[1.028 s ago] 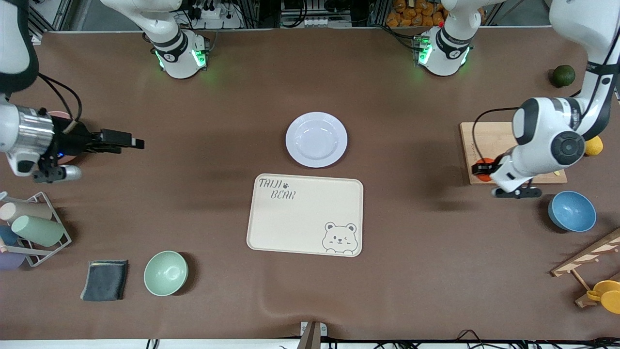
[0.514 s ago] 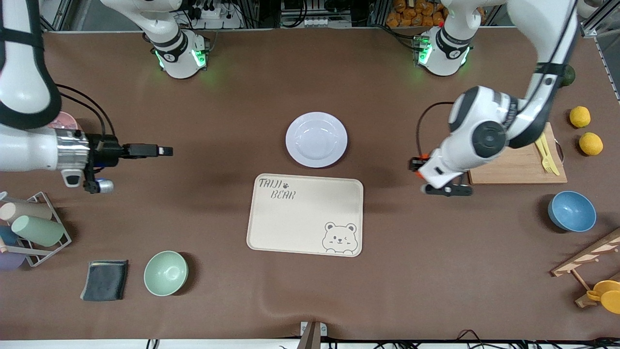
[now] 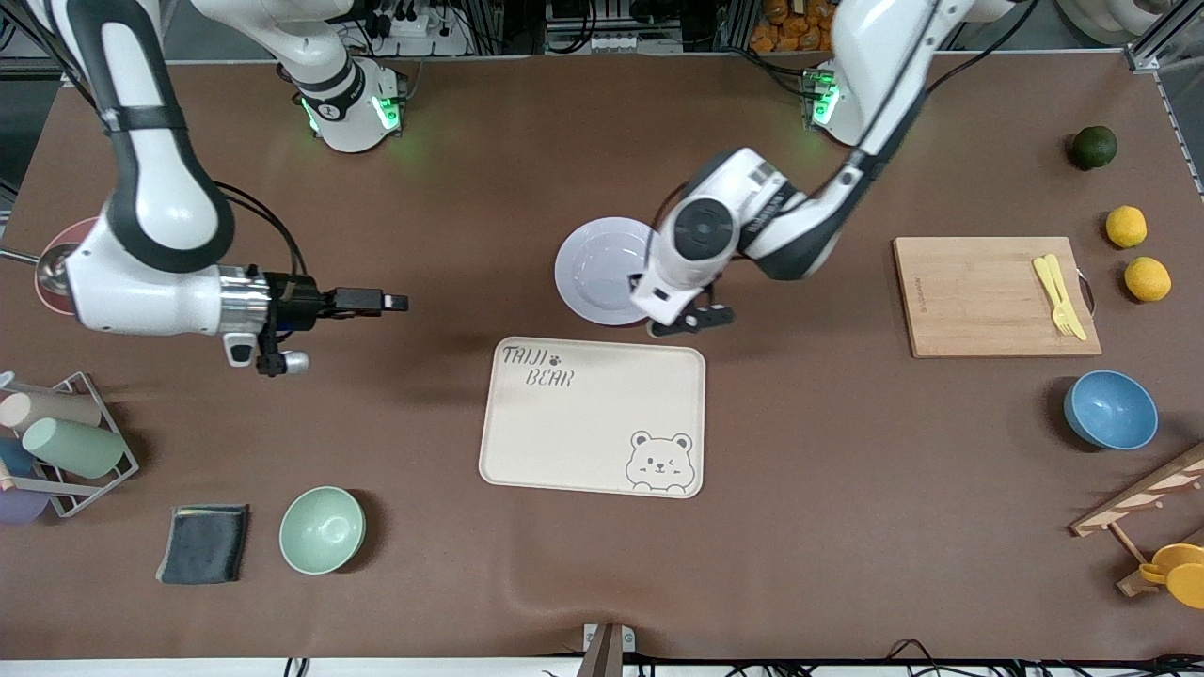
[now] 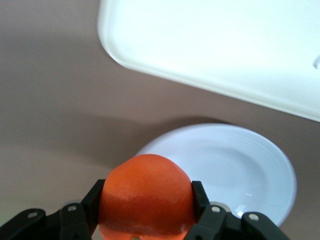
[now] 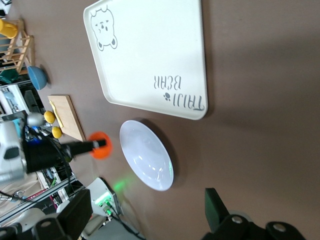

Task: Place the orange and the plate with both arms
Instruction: 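Carry the orange to the white plate and release it, then withdraw the left gripper while the right gripper reaches the plate rim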

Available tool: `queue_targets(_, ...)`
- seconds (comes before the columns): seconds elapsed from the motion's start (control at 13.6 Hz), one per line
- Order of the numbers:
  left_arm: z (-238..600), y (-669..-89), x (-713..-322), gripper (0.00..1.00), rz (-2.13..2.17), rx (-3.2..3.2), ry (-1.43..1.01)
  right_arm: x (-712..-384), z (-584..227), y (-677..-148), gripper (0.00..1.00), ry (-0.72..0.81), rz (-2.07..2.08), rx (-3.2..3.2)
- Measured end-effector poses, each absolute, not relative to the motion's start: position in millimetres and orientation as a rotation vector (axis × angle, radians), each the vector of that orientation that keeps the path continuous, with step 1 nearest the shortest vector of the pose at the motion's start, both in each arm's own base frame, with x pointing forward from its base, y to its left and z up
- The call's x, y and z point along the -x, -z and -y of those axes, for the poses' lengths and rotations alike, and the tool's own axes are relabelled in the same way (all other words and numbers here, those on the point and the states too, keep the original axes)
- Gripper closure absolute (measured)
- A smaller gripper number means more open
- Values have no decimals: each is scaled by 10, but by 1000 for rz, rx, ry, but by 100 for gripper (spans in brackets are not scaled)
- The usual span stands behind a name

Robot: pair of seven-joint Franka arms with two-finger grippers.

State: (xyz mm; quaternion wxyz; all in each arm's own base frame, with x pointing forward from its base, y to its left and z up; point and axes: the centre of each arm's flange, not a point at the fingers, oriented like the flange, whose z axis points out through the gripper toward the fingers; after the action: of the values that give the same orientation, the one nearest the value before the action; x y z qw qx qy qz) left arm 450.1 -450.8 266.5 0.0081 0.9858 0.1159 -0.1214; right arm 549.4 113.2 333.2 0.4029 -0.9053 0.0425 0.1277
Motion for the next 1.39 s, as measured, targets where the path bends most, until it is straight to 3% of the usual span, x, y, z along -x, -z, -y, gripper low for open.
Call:
queue_targets(0.37,4967,-2081,-3995,27,-530,-3080,437,-5330,-1499,-3011,0,-274,-79,2291)
queue_targets(0.66,5060,-1845,-3927,28,-562,-3053,435,-5215,-1601,-2608,0,-198,-37,2194)
queue_targets(0.73,5057,-1841,-3937,23,-562,-3052,429,-5166,-1602,-2420,0,-177,-31,2154)
queue_targets(0.88,5023,-1865,-4034,2,-568,-3044,393,-5070,-1642,-2071,0,-164,-30,2106)
queue_targets(1.1,4899,-2339,-4378,0,-612,-3022,313,-5003,-1783,-1889,4,-161,-46,2077)
queue_targets(1.39,4117,-3835,-5000,0,-695,-3022,122,-4887,-2247,-1880,11,-108,-80,2088)
